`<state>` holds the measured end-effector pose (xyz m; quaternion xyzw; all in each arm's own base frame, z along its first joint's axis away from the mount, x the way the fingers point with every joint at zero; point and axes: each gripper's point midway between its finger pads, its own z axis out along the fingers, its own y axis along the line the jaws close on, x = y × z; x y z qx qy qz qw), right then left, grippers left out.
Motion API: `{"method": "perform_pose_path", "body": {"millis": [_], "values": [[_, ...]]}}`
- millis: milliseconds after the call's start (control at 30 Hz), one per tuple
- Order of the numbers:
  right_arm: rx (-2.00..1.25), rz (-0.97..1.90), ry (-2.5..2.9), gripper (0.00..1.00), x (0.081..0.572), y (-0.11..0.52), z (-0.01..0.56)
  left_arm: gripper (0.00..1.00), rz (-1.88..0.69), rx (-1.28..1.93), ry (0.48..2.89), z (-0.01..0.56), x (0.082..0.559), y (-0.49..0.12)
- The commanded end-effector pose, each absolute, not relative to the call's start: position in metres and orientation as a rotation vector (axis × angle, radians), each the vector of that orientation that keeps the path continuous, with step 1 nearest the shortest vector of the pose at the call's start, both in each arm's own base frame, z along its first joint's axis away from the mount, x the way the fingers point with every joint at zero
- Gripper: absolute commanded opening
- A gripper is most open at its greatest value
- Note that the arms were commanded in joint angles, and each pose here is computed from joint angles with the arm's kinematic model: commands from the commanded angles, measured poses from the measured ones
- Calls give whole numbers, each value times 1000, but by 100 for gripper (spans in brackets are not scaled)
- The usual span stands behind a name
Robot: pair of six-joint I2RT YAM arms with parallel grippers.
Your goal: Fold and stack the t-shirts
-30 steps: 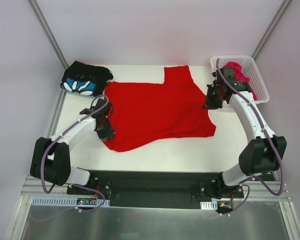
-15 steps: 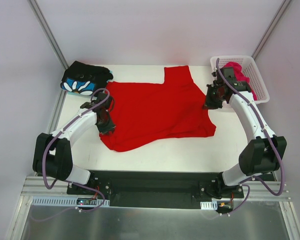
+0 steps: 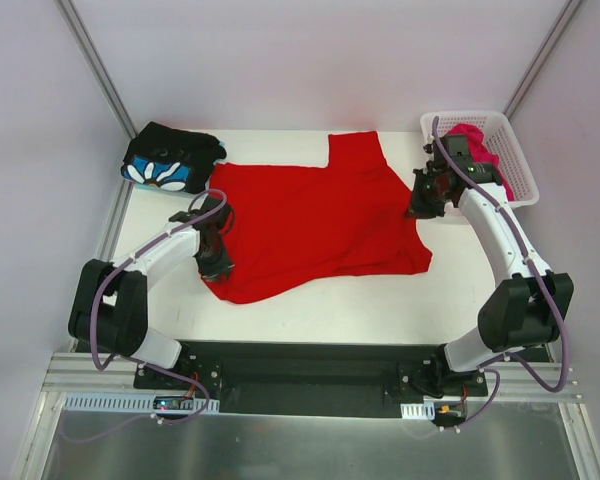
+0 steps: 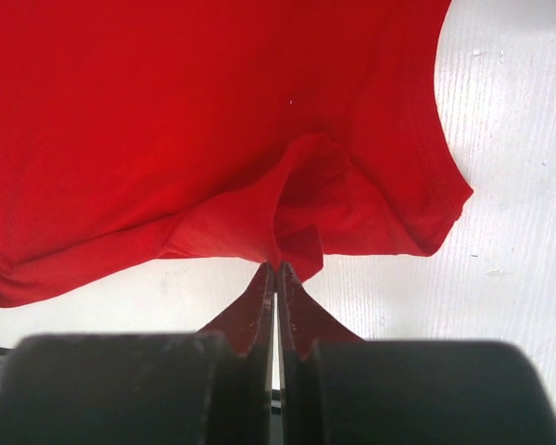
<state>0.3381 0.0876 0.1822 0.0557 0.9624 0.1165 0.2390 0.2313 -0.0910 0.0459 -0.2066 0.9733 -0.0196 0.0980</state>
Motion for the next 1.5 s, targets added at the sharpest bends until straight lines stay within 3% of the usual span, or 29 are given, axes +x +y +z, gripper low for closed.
{"method": "perform_pose_path", "body": {"millis": [0,700,1467], "values": [[122,352,2583,1,336,92,198,20,-37,-617,2901,39,224,-92],[120,366,2580,1,331,94,200,19,-73,-593,2874,54,219,-106],[118,368,2566,1,329,94,205,19,37,-591,2934,32,204,-100]]}}
